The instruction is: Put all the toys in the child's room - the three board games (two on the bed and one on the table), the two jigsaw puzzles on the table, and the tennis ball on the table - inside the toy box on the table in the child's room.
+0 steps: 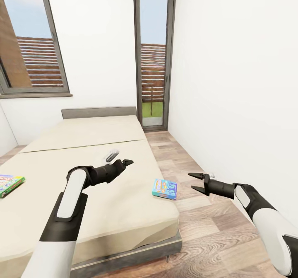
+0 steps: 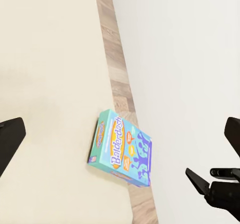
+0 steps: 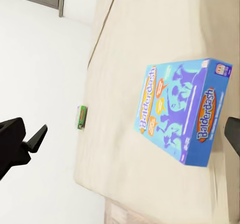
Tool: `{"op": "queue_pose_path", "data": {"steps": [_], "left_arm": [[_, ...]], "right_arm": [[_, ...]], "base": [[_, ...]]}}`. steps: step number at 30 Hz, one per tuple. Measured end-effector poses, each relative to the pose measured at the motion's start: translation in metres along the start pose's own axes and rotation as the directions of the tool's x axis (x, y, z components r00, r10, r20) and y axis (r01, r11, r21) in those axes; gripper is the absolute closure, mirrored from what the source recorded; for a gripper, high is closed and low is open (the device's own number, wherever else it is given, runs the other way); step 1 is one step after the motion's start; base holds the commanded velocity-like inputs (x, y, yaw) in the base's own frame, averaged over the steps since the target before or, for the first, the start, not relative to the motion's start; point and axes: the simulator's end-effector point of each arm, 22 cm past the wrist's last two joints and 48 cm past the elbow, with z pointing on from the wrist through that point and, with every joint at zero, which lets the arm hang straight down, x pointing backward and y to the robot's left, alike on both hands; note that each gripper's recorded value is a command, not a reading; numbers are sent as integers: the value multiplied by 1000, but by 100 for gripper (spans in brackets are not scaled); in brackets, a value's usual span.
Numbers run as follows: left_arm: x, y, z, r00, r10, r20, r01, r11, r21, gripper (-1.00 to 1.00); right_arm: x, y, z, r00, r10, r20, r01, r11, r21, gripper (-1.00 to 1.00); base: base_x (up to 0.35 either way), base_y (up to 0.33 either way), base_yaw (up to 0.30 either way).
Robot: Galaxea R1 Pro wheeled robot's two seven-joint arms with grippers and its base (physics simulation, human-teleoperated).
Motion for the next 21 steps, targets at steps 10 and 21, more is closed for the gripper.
{"op": "queue_pose_path", "data": {"steps": [10,21], "left_arm": [[0,1,0,1000,-1,1,1,1000,-1,-100],[0,0,0,1000,-1,0,1,1000,0,-100]], "right_arm": [[-10,-7,-15,1000,-4,20,3,1000,24,-100],[-21,-14,-33,999,-9,43,7,999,49,-100]], "base": [[0,0,0],[0,0,0]]}}
